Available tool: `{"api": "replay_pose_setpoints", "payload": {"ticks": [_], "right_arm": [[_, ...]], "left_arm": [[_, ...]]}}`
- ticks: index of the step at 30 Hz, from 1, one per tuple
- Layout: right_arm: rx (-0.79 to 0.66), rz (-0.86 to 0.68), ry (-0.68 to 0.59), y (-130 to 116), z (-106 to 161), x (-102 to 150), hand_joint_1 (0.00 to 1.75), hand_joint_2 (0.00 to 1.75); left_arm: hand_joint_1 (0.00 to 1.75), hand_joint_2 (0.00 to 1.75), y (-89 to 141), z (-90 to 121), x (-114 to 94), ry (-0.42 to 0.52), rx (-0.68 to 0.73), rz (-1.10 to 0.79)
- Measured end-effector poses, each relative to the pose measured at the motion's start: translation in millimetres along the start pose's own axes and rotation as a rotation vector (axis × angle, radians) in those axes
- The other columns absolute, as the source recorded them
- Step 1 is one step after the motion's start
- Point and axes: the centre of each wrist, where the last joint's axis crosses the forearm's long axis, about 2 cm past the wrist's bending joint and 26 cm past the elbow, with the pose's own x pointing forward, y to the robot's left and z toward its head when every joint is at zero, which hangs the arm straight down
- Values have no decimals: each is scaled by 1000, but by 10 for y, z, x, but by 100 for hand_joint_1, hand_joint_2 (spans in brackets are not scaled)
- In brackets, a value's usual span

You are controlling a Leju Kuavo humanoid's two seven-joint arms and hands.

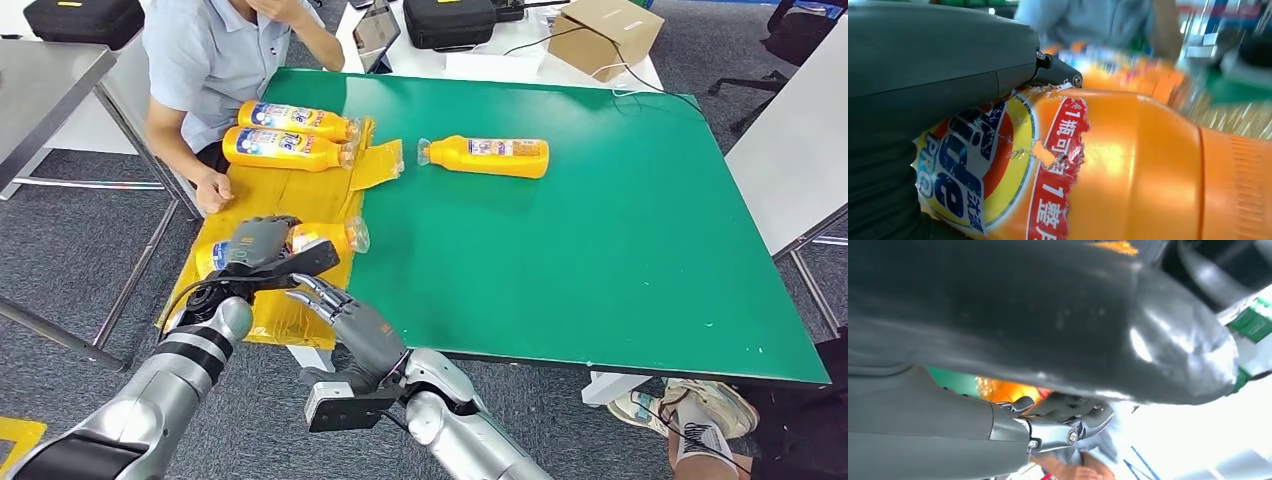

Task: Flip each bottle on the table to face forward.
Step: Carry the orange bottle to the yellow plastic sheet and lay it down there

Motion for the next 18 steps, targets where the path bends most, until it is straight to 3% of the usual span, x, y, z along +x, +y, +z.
{"api": "replay_pose_setpoints", "payload": {"ticks": [4, 7, 11, 12, 15, 18], "right_arm": [[30, -10, -14, 28, -9, 25, 0, 0], [47, -18, -22, 48, -12, 37, 0, 0], [55, -31, -31, 71, -12, 47, 0, 0], [56, -32, -32, 76, -11, 46, 0, 0], [61, -37, -32, 93, -3, 42, 0, 0], [62, -41, -31, 109, 8, 34, 0, 0]], "left_arm": [[175, 175, -98, -14, -93, 47, -121, -35], [162, 175, -111, -37, -126, 57, -184, -37], [10, 175, -164, -35, -128, 64, -229, -23], [0, 175, -179, -31, -125, 66, -232, -11], [0, 175, -216, -17, -126, 68, -235, 70], [0, 175, -222, -19, -129, 54, -246, 270]]}}
